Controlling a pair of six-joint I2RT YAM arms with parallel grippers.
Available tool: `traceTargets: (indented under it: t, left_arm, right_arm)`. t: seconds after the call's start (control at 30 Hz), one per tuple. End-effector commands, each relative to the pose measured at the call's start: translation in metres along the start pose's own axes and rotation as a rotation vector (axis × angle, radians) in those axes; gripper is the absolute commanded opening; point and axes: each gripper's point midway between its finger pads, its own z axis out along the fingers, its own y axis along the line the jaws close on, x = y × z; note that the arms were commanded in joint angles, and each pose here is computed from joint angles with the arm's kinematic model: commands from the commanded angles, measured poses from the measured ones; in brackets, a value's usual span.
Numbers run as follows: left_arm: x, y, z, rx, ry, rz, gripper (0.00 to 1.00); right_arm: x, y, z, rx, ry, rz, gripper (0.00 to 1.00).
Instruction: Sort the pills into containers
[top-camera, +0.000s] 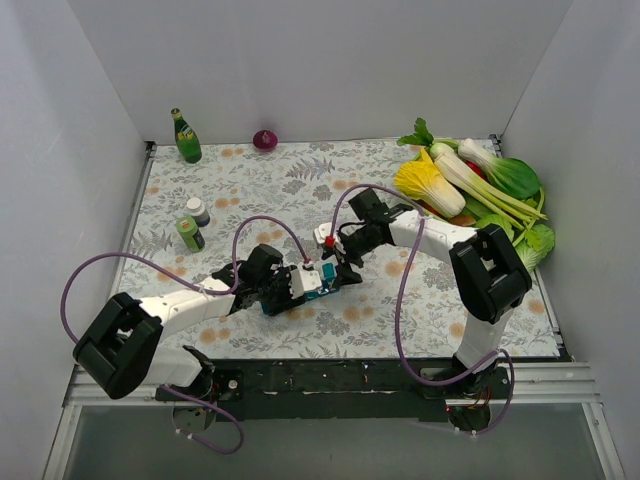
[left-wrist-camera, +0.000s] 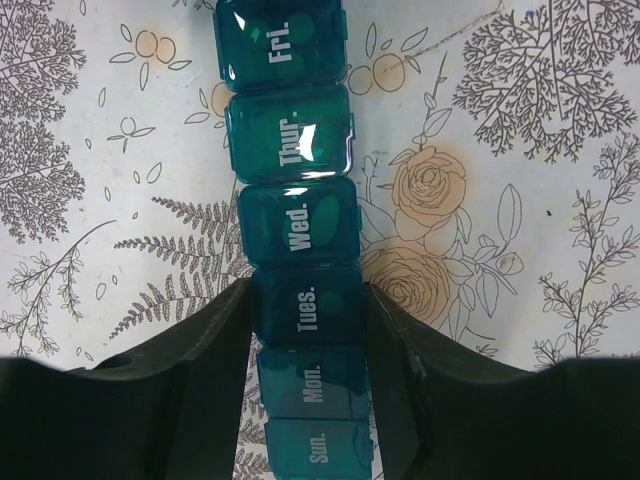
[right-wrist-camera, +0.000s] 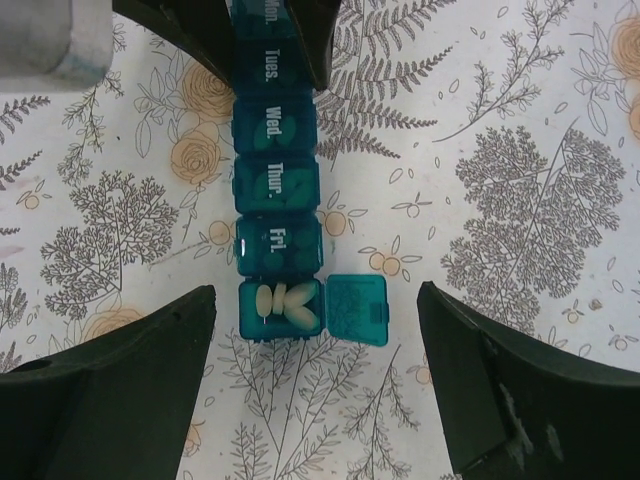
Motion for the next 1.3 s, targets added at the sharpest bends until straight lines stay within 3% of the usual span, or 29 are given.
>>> traceTargets:
  t: [0.0,0.43,0.77,1.0,1.27]
  left_arm:
    - [0.0,-0.001,0.003,0.007,0.013,-0.011,0.26]
    - [0.001,0.0,0.004,0.006,0.031,-0.042,0.22]
    - [0.005,0.0,0.011,0.023,0.079,-0.112,0.21]
    - [0.007,-0.003,0.012,0.033,0.085,-0.126,0.2]
    - [0.005,-0.002,0.008,0.022,0.066,-0.104,0.2]
  right_arm:
    - [-0.01,-0.003,0.004,-0.014,-0.003,0.009,0.88]
    - [-0.001,0.017,0.001,-0.016,0.036,0.029,0.75]
    - [0.001,0.058,0.004,-0.078,0.06,0.033,0.65]
    - [0.024,0.061,0.016,-0.082,0.116,0.199,0.56]
    - [-0.039,0.046,-0.016,-0.078,-0.049,0.231,0.46]
